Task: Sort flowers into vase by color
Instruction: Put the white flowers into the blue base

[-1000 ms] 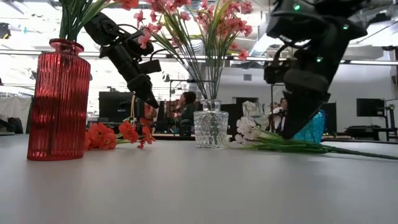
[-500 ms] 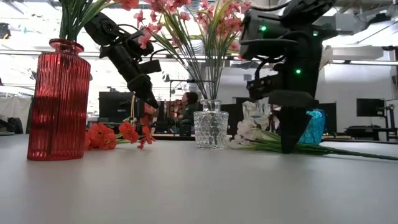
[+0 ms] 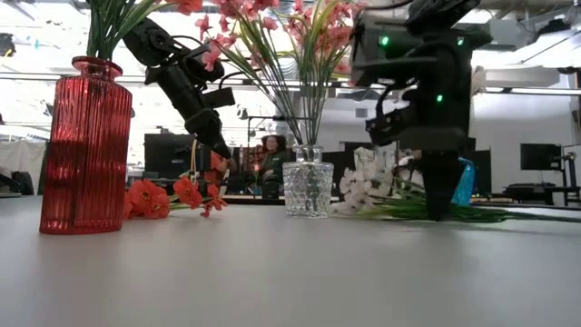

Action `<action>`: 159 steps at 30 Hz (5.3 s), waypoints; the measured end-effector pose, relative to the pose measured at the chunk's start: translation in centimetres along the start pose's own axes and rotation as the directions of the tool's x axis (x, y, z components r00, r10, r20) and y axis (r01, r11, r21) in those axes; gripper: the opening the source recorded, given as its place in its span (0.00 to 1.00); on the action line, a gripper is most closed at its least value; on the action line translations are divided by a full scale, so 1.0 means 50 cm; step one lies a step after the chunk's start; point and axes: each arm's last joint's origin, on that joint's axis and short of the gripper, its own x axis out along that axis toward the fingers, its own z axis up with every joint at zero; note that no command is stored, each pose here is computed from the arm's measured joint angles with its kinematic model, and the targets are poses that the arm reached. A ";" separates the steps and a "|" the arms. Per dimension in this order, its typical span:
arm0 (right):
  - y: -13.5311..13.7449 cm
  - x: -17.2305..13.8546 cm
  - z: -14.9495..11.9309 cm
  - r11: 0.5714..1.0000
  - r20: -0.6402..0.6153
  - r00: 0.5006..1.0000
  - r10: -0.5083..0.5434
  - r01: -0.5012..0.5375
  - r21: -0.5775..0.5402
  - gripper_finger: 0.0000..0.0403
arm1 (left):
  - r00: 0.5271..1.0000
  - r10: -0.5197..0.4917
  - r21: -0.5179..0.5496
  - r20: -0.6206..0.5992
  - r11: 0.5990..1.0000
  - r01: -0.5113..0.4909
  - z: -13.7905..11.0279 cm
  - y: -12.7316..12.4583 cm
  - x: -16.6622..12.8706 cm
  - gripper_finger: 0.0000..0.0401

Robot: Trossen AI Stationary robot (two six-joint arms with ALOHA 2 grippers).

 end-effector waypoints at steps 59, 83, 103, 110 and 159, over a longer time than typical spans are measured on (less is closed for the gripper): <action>-0.145 -0.370 -0.197 0.843 0.839 0.147 -0.524 0.232 0.486 0.10 | 0.951 0.099 -0.245 0.293 0.969 -0.025 -0.144 -0.098 -0.160 0.30; -0.041 -0.396 -0.058 0.952 0.947 0.314 -0.062 0.305 -0.039 0.10 | 0.931 0.125 -0.245 0.343 0.969 -0.039 -0.134 -0.092 -0.163 0.30; -0.200 -0.320 -0.185 0.944 0.998 0.070 -0.001 0.329 -0.022 0.10 | 0.933 0.122 -0.254 0.338 0.967 -0.034 -0.135 -0.093 -0.163 0.30; -0.252 -0.303 -0.227 0.934 0.997 -0.045 -0.066 0.348 0.077 0.10 | 0.933 0.122 -0.256 0.339 0.966 -0.034 -0.135 -0.093 -0.163 0.30; -0.305 -0.218 -0.167 0.934 0.953 0.113 -0.282 0.259 0.246 0.11 | 0.933 0.123 -0.241 0.338 0.970 -0.040 -0.135 -0.093 -0.163 0.30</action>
